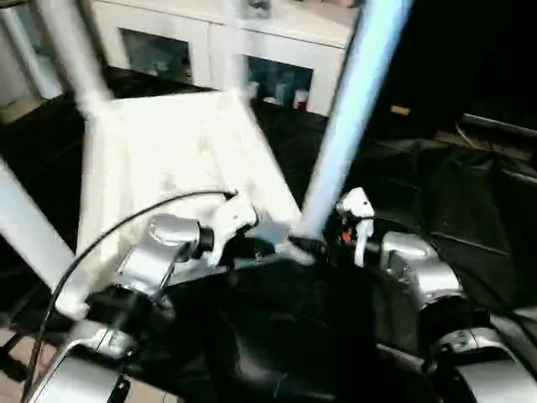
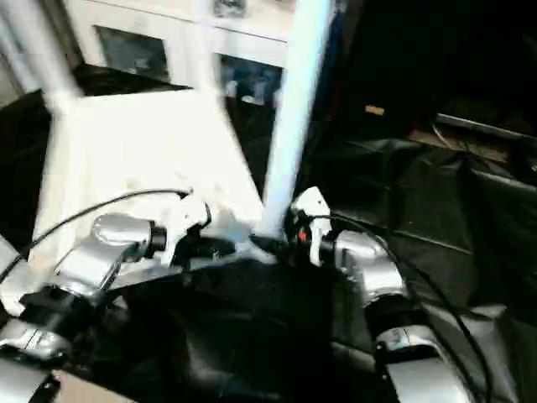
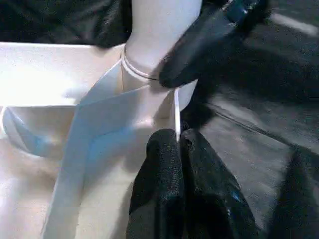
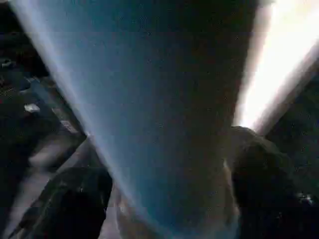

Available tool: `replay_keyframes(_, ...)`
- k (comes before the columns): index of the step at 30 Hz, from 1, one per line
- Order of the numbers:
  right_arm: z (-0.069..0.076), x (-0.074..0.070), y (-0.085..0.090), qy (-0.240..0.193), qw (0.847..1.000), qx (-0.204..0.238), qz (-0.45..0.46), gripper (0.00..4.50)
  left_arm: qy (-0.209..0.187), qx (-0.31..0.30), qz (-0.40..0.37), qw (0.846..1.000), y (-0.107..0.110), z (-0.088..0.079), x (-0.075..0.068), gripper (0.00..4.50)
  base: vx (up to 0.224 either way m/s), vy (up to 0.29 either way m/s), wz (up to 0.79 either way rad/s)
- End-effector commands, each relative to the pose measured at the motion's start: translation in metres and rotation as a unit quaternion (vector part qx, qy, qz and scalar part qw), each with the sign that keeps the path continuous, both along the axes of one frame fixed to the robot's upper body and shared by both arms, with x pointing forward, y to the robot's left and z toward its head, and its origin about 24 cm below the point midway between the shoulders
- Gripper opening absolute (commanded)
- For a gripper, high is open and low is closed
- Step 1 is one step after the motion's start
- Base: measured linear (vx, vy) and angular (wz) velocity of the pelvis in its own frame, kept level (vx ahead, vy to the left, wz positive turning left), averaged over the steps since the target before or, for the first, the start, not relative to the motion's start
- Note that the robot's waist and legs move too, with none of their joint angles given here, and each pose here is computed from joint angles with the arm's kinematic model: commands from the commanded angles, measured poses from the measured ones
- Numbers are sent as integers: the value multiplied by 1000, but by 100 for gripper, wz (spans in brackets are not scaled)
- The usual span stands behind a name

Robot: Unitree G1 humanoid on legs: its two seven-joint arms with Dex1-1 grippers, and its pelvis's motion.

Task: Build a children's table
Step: Rotate leg to tighten

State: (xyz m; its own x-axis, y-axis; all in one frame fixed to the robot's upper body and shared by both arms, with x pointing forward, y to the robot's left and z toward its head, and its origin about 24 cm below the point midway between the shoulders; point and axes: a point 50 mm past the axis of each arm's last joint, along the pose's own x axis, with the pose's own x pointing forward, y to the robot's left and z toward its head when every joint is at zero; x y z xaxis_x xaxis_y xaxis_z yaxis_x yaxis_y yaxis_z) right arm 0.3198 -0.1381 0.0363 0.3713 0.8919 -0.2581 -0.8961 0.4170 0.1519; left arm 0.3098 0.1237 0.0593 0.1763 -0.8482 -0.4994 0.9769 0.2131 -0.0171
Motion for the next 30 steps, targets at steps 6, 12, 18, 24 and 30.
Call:
replay_keyframes(6, 5, -6, -9, 17, 997, -20, 75, 351, 15, -11, -89, 996, 3, 10, -12, 0, 0, 0, 0)
replay_keyframes(12, 6, -10, -7, 25, 995, -13, 98, 323, 19, -7, -94, 995, 8, 11, -11, 0, 0, 0, 0)
replay_keyframes(18, 5, -14, -4, 35, 993, -5, 114, 277, 20, -8, -91, 996, 9, 11, -12, 0, 0, 0, 0)
replay_keyframes(24, -1, -16, 2, 41, 995, 3, 95, 253, 3, -16, -42, 999, 0, 10, -3, 0, 0, 0, 0)
replay_keyframes(30, -11, -11, 13, 34, 999, 12, 10, 250, -28, -22, 30, 999, -15, 12, 12, 0, 0, 0, 0)
